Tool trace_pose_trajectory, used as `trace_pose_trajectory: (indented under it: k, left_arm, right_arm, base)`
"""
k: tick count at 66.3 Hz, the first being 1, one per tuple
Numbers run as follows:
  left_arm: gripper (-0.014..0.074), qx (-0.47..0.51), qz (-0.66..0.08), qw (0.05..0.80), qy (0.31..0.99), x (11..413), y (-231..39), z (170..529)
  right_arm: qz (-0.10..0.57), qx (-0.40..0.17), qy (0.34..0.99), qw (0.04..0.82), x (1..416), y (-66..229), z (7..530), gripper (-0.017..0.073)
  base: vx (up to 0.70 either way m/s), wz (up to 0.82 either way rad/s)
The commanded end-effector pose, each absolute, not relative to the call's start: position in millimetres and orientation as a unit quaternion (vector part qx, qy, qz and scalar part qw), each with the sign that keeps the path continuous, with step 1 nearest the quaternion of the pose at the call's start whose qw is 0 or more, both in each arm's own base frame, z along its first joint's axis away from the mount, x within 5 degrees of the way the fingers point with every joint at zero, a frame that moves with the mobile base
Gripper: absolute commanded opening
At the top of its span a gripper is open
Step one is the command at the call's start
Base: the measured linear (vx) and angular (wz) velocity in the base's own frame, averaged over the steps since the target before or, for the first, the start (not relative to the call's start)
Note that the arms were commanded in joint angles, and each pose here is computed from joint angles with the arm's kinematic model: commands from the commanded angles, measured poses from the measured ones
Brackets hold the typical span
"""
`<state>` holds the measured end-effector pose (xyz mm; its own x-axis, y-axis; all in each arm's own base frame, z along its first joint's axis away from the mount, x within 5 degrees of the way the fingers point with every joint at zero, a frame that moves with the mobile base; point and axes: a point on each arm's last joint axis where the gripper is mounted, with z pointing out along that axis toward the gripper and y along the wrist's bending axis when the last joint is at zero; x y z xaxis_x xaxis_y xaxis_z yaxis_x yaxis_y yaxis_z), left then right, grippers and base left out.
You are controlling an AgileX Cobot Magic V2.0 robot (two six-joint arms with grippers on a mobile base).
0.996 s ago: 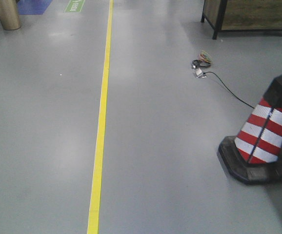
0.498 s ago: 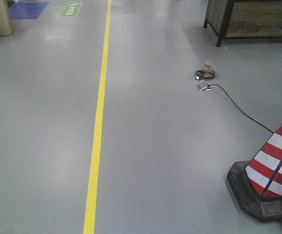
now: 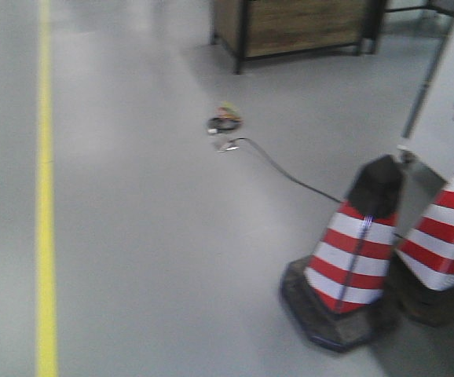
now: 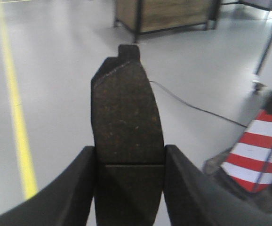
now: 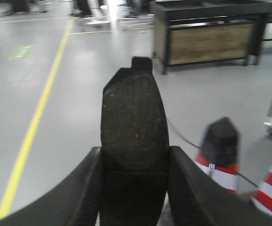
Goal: Move and align brake pads A on conveyor
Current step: 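Drive forward along the yellow floor line past the striped cones, then turn the base toward the black belt conveyor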
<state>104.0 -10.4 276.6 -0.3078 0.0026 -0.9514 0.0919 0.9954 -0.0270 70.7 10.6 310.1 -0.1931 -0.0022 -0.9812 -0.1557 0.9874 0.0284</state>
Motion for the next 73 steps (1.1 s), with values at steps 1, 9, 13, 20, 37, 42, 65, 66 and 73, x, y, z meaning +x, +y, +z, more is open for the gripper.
trace_pose_trajectory:
  k: [1,9,13,20,37,42,65,66,73]
  left_arm:
    - [-0.0006,0.025,-0.046,0.635,0.771,106.9,-11.1,294.9]
    - [-0.0006,0.025,-0.046,0.635,0.771,106.9,-11.1,294.9]
    - [-0.0006,0.025,-0.046,0.635,0.771,106.9,-11.1,294.9]
    - [-0.0006,0.025,-0.046,0.635,0.771,106.9,-11.1,294.9]
    - [-0.0006,0.025,-0.046,0.635,0.771,106.9,-11.1,294.9]
    - [-0.0006,0.025,-0.046,0.635,0.771,106.9,-11.1,294.9]
    - [-0.0006,0.025,-0.046,0.635,0.771,106.9,-11.1,294.9]
    - [-0.0006,0.025,-0.046,0.635,0.771,106.9,-11.1,294.9]
    - [-0.0006,0.025,-0.046,0.635,0.771,106.9,-11.1,294.9]
  right_arm:
    - [0.063,-0.055,0.729,0.679,70.8,11.1,328.2,-0.0004]
    - [0.063,-0.055,0.729,0.679,70.8,11.1,328.2,-0.0004]
    - [0.063,-0.055,0.729,0.679,70.8,11.1,328.2,-0.0004]
    - [0.063,-0.055,0.729,0.679,70.8,11.1,328.2,-0.0004]
    - [0.063,-0.055,0.729,0.679,70.8,11.1,328.2,-0.0004]
    - [0.063,-0.055,0.729,0.679,70.8,11.1,328.2,-0.0004]
    - [0.063,-0.055,0.729,0.679,70.8,11.1,328.2,-0.0004]
    - [0.063,-0.055,0.729,0.679,70.8,11.1,328.2,-0.0004]
    - [0.063,-0.055,0.729,0.679,70.8,11.1,328.2,-0.0004]
  base:
    - [0.25,-0.97]
    - [0.25,-0.97]
    - [0.24,-0.94]
    - [0.24,-0.93]
    - [0.22,-0.87]
    - [0.21,-0.82]
    - [0.16,-0.84]
    - [0.09,-0.85]
    - [0.08,-0.84]
